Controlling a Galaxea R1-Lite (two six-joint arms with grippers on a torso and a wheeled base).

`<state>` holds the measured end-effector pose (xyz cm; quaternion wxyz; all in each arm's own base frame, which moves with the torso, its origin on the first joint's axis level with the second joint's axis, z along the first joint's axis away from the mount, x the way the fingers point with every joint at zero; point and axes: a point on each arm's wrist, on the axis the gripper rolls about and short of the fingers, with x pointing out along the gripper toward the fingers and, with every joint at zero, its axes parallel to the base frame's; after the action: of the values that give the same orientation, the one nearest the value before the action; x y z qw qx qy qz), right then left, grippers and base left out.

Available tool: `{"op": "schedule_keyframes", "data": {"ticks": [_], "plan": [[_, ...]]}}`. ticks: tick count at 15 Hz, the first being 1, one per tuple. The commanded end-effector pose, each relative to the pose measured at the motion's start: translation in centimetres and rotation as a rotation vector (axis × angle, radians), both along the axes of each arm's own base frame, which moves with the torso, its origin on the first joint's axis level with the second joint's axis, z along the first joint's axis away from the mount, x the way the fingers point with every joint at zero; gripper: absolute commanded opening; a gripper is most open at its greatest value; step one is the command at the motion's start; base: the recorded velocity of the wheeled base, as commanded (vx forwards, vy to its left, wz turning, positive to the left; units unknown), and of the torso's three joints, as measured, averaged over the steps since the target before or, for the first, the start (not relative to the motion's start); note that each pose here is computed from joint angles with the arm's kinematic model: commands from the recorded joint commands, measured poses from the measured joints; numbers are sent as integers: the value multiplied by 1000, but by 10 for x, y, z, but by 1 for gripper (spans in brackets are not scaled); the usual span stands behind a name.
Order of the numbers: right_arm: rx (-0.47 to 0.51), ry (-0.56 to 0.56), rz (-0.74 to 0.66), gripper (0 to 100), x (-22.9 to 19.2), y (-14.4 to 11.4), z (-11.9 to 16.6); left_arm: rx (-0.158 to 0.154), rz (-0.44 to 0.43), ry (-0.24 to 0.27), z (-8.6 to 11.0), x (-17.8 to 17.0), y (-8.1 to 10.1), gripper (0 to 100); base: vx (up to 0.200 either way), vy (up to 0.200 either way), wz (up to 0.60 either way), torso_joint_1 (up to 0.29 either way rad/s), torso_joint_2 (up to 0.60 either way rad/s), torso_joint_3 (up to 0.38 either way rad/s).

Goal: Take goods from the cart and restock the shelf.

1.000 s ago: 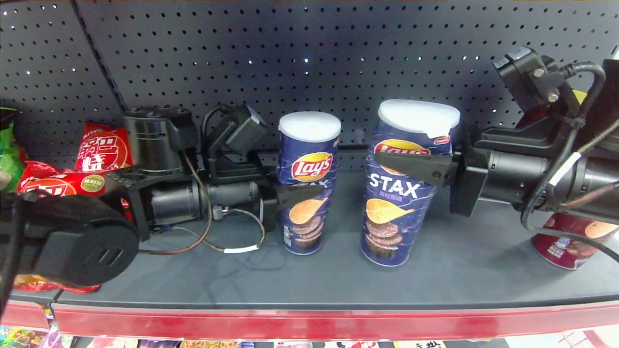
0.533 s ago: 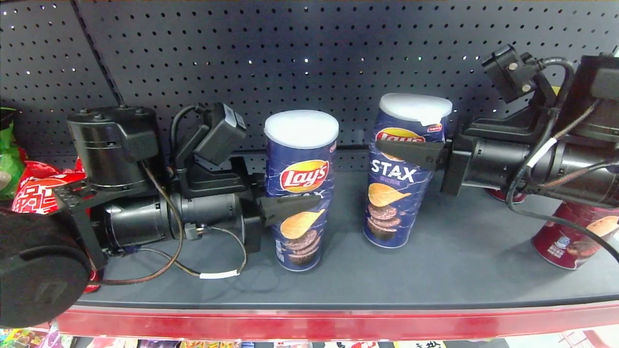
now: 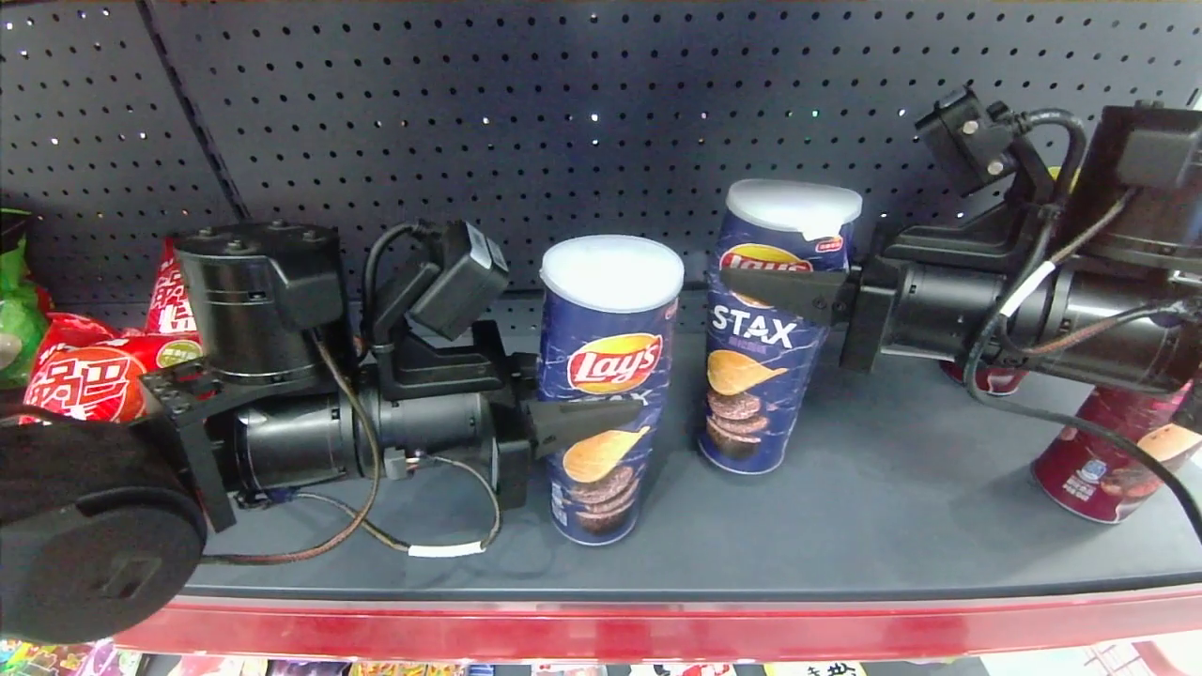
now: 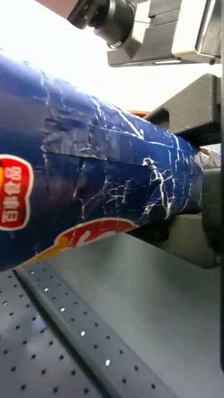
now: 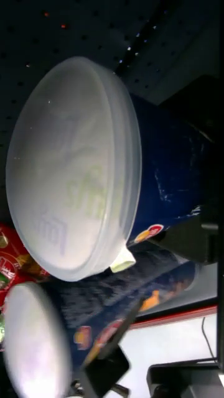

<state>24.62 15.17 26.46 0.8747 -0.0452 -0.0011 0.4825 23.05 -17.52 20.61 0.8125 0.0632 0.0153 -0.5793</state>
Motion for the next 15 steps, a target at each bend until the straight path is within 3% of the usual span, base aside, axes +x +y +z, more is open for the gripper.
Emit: {"op": "schedule_keyframes", "data": {"ticks": [1, 15], "plan": [[4, -8, -3, 0, 5, 2, 2, 11, -5, 17, -6, 2, -4, 0, 0, 0, 0, 0, 0, 0], [9, -13, -3, 0, 17, 8, 4, 32, 0, 43, -15, -4, 3, 0, 0, 0, 0, 0, 0, 0]]}}
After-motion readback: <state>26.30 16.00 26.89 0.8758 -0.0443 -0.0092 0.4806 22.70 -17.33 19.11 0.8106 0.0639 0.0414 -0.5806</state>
